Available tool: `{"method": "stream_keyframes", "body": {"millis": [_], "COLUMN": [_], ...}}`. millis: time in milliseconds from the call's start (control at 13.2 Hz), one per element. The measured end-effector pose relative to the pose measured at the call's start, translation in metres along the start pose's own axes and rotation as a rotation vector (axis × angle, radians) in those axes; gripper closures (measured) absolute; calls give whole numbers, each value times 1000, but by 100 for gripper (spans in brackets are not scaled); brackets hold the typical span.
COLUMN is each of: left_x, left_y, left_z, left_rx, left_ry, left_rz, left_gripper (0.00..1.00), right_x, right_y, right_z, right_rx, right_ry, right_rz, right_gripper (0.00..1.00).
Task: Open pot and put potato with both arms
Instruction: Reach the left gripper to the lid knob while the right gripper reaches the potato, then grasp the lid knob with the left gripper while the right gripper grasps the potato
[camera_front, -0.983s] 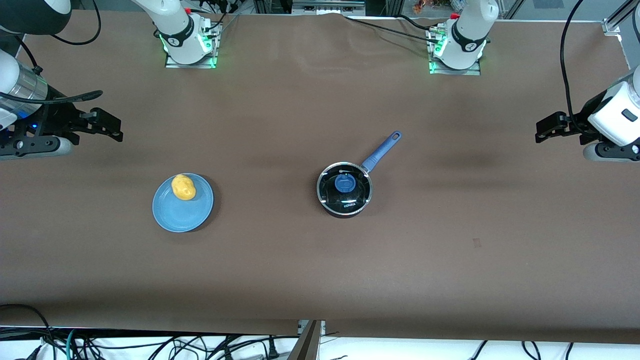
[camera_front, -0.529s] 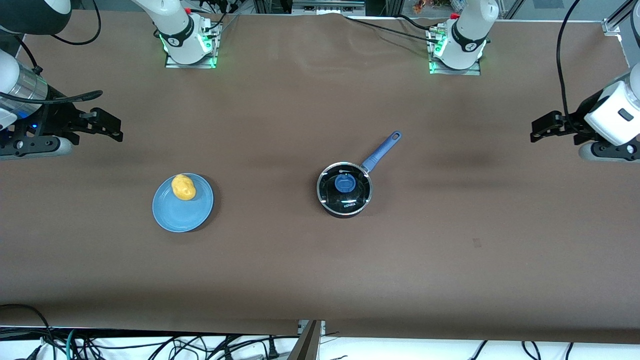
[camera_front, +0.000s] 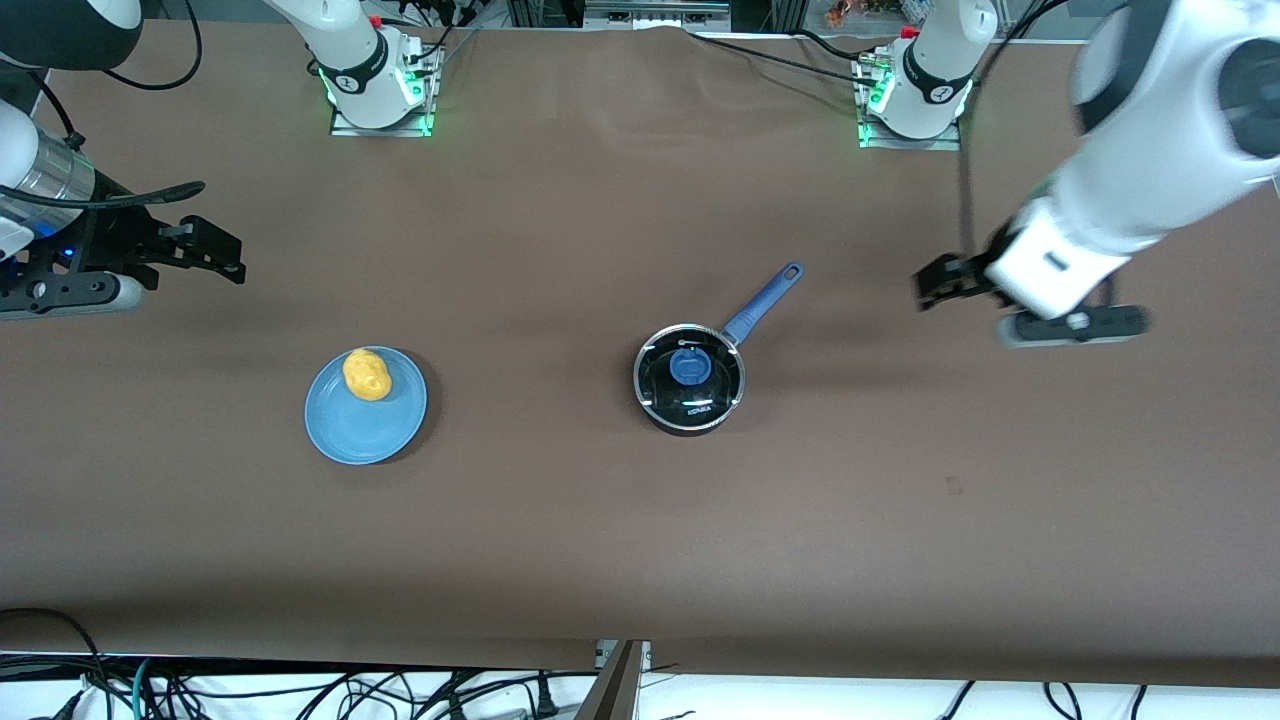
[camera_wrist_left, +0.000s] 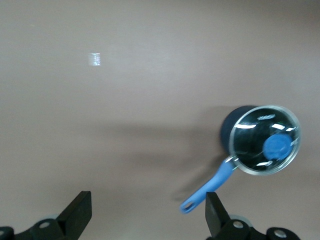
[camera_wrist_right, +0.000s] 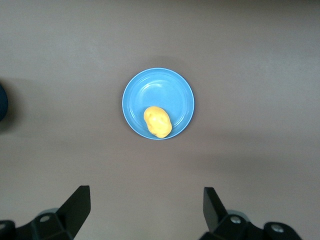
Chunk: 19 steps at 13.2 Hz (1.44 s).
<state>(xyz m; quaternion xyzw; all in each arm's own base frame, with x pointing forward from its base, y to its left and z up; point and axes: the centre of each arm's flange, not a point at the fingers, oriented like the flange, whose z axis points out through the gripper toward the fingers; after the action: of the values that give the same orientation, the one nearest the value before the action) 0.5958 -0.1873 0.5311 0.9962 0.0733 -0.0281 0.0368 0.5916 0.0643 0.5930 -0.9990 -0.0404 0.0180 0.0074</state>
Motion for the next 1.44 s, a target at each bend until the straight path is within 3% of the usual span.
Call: {"method": "stream_keyframes", "body": {"millis": [303,529,756,1059,1210,1437], "left_x": [-3,-7,-25,-47,-53,-65], "left_y": [76,123,165,207,226,247], "left_z": [68,124,181,222,229,242], "left_rx": [-39,-22,28,55,58,61], "left_ry": [-8,24,42,57,75,93], "left_rz": [-54,-112,-142,-106,-89,-60], "left_gripper": [0,0,0,0,0,0], "right_x": [3,23,39,58,70,80], "right_y": [0,1,-1,-10,-13,-13], "right_z": [9,64,109,156,195,271], "right_rx": [-1,-6,-10,-7,1,1], "right_ry": [-18,-110,-167,-182,-198,-154], "right_rz": [1,3,3,-33,-144,-213], "right_gripper": [0,0,0,0,0,0]}}
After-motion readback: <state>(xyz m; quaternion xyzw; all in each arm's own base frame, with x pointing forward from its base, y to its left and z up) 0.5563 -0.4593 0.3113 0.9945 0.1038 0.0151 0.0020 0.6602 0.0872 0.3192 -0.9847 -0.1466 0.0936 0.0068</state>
